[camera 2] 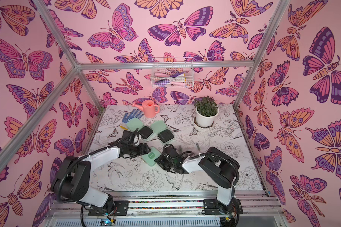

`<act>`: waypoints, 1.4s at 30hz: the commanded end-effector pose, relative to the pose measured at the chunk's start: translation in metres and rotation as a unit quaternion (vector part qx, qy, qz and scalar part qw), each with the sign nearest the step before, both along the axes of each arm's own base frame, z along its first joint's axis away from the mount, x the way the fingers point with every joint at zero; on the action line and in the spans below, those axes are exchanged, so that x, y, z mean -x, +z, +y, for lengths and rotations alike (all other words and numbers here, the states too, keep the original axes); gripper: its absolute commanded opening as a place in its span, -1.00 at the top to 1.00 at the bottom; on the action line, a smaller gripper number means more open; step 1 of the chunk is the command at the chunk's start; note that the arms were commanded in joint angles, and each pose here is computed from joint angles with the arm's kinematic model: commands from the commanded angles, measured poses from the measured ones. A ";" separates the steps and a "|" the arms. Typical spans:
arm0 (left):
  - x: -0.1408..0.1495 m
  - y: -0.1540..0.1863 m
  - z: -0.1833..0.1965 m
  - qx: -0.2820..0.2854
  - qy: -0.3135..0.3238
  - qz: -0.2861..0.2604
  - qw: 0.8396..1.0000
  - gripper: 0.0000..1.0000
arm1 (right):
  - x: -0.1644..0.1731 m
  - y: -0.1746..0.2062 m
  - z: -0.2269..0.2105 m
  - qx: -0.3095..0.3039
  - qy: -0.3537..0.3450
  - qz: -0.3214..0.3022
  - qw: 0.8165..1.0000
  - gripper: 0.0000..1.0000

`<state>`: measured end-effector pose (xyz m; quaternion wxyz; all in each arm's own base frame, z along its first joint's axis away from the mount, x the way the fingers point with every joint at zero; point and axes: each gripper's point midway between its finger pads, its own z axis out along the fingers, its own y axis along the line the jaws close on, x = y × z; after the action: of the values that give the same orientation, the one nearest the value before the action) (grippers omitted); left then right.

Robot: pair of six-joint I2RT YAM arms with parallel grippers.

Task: Organize nail clipper sets
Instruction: Close the storage box at the center of the board.

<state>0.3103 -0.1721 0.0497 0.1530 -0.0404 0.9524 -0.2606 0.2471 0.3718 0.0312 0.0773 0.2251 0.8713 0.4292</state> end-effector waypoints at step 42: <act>0.031 -0.027 0.007 -0.049 -0.018 0.019 0.998 -0.36 | -0.001 0.004 -0.009 0.096 0.044 -0.015 0.994 0.41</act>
<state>0.2932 -0.1744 0.0321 0.1533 -0.0117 0.9591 -0.2374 0.2466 0.3649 0.0401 0.0949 0.1557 0.9174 0.3537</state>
